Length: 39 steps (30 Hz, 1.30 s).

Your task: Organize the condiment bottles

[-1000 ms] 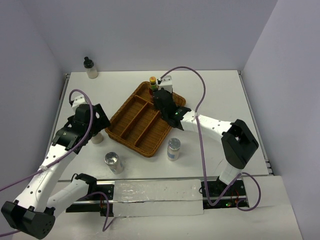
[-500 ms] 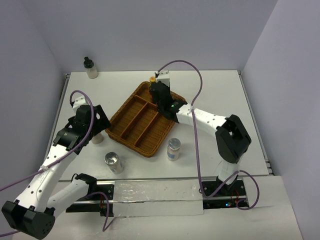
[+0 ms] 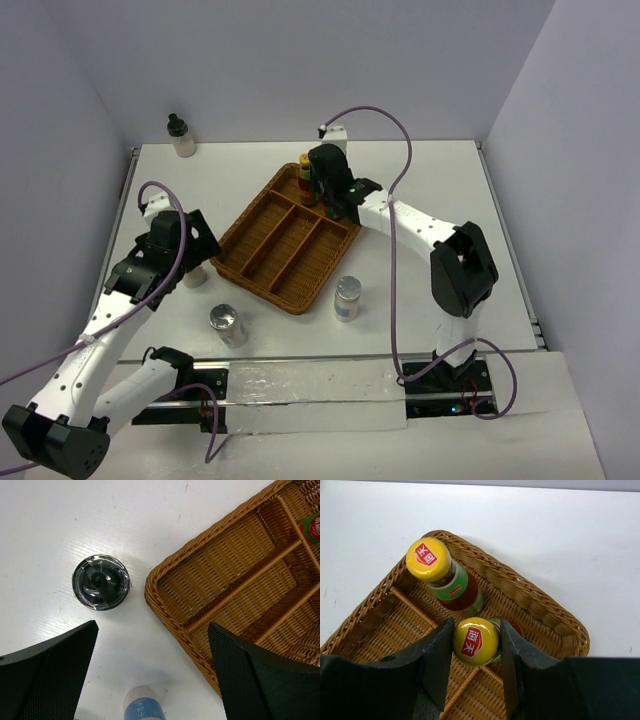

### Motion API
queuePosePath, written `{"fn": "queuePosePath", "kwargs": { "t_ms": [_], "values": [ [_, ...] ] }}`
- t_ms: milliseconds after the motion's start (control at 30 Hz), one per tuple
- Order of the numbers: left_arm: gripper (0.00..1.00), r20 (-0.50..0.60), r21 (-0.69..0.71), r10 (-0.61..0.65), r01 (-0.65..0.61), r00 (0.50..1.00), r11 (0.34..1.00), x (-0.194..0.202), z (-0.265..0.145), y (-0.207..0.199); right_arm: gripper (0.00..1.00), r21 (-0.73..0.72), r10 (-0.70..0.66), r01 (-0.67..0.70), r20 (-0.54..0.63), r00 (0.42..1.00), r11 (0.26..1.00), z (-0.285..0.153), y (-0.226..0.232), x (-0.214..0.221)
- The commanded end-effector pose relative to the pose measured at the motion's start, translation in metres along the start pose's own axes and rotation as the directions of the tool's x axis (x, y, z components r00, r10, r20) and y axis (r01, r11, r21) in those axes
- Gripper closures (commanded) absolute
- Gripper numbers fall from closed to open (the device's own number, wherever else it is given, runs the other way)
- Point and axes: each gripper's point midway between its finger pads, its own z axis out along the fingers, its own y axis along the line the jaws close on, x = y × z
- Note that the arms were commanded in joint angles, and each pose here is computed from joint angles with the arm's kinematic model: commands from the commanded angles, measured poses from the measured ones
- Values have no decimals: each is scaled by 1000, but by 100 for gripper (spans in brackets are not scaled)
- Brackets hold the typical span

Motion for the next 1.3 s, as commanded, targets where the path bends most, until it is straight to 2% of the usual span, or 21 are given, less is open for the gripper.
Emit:
{"fn": "queuePosePath", "kwargs": {
  "t_ms": [0, 367, 567, 633, 733, 900, 967, 1267],
  "values": [
    [1, 19, 15, -11, 10, 1000, 1000, -7, 1, -6, 91, -3, -11, 11, -52, 999, 1000, 6, -17, 3],
    [0, 38, 22, -15, 14, 999, 1000, -11, -4, -4, 90, 43, -22, 27, -115, 993, 999, 17, -37, 16],
    [0, 33, 26, -18, 17, 999, 1000, -10, -3, -5, 69, 72, -32, 42, -133, 991, 997, 19, -43, 22],
    [0, 33, 24, -17, 17, 999, 1000, -10, -4, -5, 56, 77, -32, 43, -131, 991, 996, 19, -44, 21],
    [1, 40, 27, -22, 21, 999, 999, -12, -7, -5, 51, 84, -33, 44, -132, 991, 996, 19, -45, 20],
    [1, 41, 35, -36, 35, 999, 999, -12, -9, -5, 20, 84, -32, 43, -129, 991, 996, 17, -46, 19],
    [1, 39, 32, -35, 34, 999, 999, -12, -9, -4, 13, 80, -32, 42, -127, 991, 996, 16, -45, 19],
    [0, 46, 31, -37, 36, 998, 999, -15, -12, -4, 4, 75, -24, 33, -114, 993, 997, 14, -44, 12]
  ]
}}
